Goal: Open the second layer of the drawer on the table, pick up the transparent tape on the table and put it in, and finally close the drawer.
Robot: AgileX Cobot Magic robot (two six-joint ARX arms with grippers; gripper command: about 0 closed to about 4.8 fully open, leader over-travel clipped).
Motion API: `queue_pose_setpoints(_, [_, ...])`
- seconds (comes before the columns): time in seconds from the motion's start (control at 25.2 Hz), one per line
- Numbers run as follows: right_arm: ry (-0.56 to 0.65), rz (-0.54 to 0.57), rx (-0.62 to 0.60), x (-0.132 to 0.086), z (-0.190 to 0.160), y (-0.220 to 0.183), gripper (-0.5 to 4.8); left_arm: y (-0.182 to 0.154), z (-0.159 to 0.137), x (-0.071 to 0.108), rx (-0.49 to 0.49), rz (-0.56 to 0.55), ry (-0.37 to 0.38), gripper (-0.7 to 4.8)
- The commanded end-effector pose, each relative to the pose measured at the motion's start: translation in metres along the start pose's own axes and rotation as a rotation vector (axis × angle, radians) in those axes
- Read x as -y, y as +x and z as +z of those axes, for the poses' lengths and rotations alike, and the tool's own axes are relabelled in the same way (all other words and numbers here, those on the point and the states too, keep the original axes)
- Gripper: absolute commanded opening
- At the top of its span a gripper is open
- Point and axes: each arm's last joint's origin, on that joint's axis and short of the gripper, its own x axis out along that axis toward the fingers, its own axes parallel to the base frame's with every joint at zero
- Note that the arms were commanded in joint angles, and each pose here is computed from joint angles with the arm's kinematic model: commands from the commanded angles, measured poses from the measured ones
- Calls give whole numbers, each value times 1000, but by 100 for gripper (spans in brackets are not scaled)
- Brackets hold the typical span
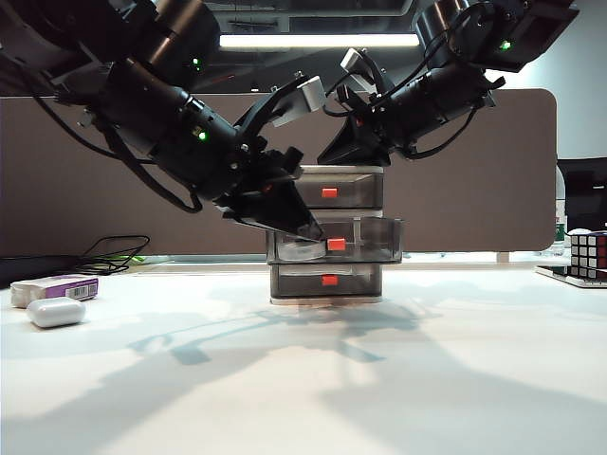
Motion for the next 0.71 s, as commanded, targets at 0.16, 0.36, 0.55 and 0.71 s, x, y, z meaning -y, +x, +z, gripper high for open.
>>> queue_pose_setpoints(0.16, [-1, -6, -38, -1, -4, -1, -5, 8, -1, -3, 30, 27, -4, -6])
queue_pose_setpoints(0.36, [0, -2, -45, -1, -4, -1, -5, 18, -7, -7, 38, 96, -20, -6])
queue_pose_setpoints(0.55, [-3, -1, -46, -1, -5, -1, -5, 23, -5, -11, 91, 157, -2, -6])
queue_pose_setpoints(0.71, [-13, -1, -57, -1, -6, -1, -5, 27, -4, -14, 129, 213, 8, -6])
